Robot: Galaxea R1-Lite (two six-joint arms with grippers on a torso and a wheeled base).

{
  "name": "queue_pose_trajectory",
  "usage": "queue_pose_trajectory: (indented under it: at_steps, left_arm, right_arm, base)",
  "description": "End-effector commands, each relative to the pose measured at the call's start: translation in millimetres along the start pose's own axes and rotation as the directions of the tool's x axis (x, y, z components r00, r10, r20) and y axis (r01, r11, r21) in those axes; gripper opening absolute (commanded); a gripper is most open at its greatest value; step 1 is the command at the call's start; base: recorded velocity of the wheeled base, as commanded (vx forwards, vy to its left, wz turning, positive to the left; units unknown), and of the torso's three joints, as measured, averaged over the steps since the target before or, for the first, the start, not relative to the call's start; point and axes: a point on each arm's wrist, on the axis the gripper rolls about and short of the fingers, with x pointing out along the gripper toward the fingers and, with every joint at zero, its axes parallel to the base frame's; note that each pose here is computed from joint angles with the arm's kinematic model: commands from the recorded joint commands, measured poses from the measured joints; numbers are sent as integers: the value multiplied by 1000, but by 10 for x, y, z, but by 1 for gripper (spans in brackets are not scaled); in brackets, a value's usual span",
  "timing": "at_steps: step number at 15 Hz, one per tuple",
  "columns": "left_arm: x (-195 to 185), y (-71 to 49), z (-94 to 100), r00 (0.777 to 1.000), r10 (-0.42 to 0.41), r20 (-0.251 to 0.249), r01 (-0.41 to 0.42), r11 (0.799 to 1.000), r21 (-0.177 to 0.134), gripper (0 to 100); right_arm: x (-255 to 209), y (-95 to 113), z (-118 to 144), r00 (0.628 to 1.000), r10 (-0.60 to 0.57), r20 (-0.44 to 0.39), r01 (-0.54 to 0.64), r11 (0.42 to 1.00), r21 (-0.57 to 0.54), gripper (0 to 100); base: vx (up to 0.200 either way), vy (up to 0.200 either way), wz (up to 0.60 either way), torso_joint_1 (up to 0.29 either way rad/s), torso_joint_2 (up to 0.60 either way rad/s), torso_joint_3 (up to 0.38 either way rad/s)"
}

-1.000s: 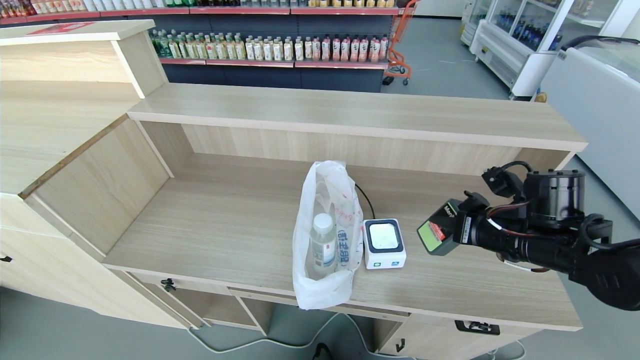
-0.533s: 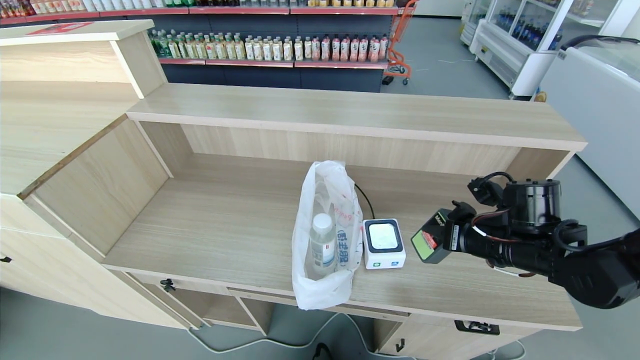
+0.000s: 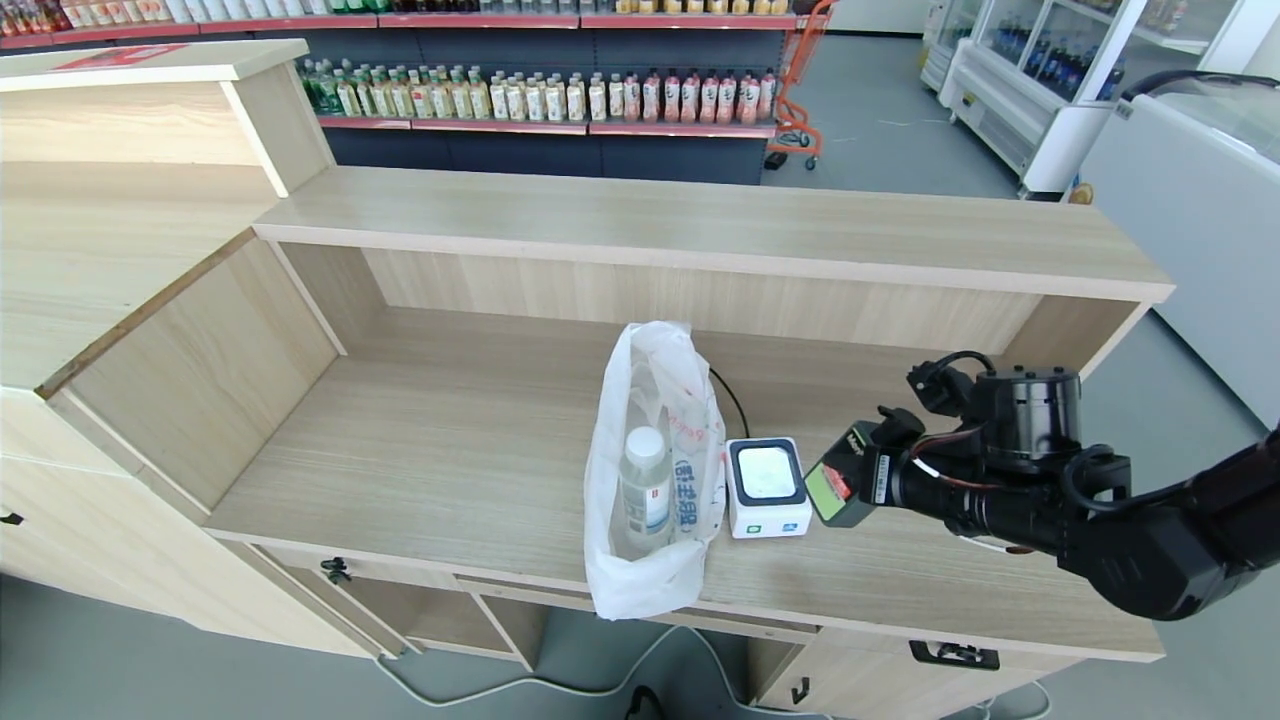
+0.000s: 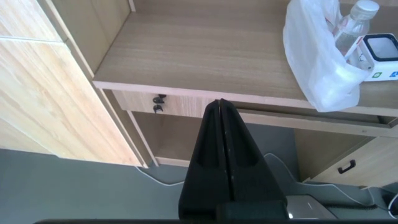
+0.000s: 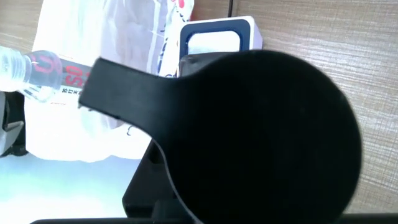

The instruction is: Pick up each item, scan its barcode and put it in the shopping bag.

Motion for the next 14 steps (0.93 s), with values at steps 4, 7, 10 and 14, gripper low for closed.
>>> queue_pose_trajectory:
  at_steps: [4, 7, 10, 14]
  left_arm:
    - [0, 0, 0, 1000, -1, 0, 1, 1000, 0, 0]
    - [0, 0, 0, 1000, 1, 0, -1, 1000, 0, 0]
    - [0, 0, 0, 1000, -1, 0, 1, 1000, 0, 0]
    - [-1, 0, 4, 1000, 1, 2, -1, 1000, 0, 0]
  right_arm:
    - [74, -7, 14, 1000, -13, 6, 13, 1000, 0, 0]
    - [102, 3, -14, 1000, -10, -5, 10, 1000, 0, 0]
    - [131, 13, -19, 1000, -6, 0, 6, 1000, -3, 0]
    - [174, 19, -52, 1000, -6, 3, 6, 1000, -7, 0]
  base:
    - [0, 0, 0, 0, 0, 0]
    - [0, 0, 0, 0, 0, 0]
    - [0, 0, 0, 0, 0, 0]
    - [0, 0, 0, 0, 0, 0]
